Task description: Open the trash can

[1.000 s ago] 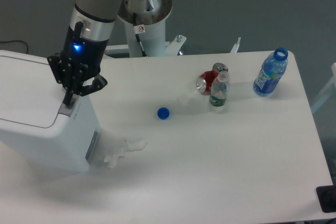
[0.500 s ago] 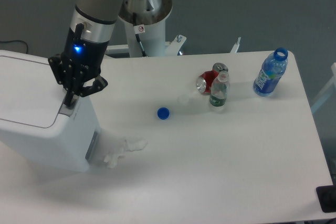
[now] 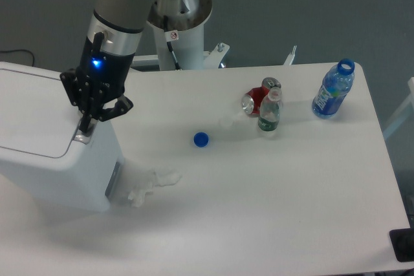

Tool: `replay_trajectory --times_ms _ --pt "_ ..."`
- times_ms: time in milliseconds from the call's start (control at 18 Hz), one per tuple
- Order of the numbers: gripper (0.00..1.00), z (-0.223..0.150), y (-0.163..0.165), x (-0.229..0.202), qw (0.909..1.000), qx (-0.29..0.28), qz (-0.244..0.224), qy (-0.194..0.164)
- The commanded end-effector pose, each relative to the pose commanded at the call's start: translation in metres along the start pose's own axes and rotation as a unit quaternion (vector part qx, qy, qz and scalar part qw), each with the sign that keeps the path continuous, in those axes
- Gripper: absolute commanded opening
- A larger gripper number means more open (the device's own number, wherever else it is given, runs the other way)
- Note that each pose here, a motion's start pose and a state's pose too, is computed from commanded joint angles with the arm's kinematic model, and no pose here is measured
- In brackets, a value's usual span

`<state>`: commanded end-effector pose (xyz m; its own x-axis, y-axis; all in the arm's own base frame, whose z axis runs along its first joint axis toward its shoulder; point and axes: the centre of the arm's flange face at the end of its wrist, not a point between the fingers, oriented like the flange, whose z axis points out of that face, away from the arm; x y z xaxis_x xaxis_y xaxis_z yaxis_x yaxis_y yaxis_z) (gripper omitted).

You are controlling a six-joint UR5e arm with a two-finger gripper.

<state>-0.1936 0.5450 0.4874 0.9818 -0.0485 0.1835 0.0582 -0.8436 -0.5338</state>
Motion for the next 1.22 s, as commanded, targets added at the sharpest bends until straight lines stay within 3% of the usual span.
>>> replay_trajectory --times_ms 889,1000,1222 --pt "0.02 -0.051 -0.021 -0.022 0.9988 0.041 -0.007 -0.026" --pt "0.13 -0.058 -0.021 -0.029 0.9984 0.046 -0.008 -0.032" --pt "0.62 -0.068 -0.014 -0.055 0.9974 0.05 -0.009 -0.05"
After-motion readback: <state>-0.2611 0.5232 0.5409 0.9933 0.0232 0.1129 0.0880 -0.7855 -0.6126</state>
